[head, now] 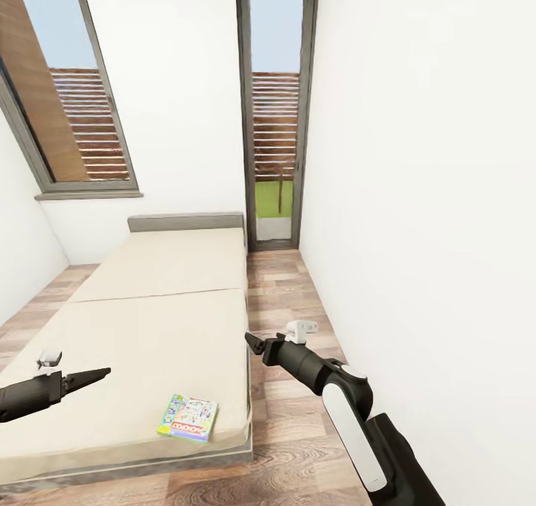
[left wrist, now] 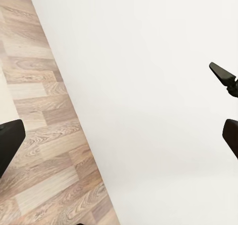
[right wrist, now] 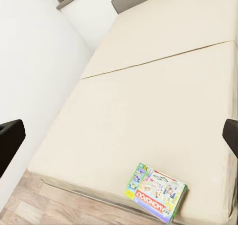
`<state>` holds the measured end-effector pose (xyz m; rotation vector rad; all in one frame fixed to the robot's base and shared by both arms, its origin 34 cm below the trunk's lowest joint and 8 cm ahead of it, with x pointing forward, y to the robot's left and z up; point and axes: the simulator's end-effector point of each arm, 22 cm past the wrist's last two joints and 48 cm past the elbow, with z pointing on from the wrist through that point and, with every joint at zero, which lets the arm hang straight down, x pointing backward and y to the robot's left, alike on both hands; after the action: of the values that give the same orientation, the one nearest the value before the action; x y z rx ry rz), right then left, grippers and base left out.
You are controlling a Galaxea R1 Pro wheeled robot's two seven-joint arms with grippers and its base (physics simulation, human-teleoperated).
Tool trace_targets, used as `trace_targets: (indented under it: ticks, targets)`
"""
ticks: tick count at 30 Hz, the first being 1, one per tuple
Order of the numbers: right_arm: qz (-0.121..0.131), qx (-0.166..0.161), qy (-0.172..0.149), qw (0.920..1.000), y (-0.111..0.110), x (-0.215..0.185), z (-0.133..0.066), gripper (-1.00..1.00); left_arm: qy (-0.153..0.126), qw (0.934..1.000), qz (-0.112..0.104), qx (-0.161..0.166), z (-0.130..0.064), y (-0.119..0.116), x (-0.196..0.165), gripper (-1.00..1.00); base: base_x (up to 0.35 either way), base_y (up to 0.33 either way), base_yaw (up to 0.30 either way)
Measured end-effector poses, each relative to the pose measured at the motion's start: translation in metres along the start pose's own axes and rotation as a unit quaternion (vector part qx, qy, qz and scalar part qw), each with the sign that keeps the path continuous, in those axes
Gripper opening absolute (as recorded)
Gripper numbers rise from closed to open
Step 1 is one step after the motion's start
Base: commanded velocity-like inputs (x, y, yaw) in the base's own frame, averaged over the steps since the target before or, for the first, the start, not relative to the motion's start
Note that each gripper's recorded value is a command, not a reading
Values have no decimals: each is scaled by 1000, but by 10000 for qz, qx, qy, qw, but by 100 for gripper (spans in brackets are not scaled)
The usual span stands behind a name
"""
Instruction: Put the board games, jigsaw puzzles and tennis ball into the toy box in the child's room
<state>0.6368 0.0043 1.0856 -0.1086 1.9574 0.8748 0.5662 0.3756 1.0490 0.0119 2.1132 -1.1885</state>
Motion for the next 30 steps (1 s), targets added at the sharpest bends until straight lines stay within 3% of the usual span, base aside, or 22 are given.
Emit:
trace_targets:
  ticks: [11,30]
  targets:
    - [4,-3,8,10000,0,1,0,100,0,10000,2,1,0,0,0,100,0,-55,24]
    - [1,-8,12,10000,1,1,0,100,-4,10000,0,10,1,0,0,100,0,-67,177]
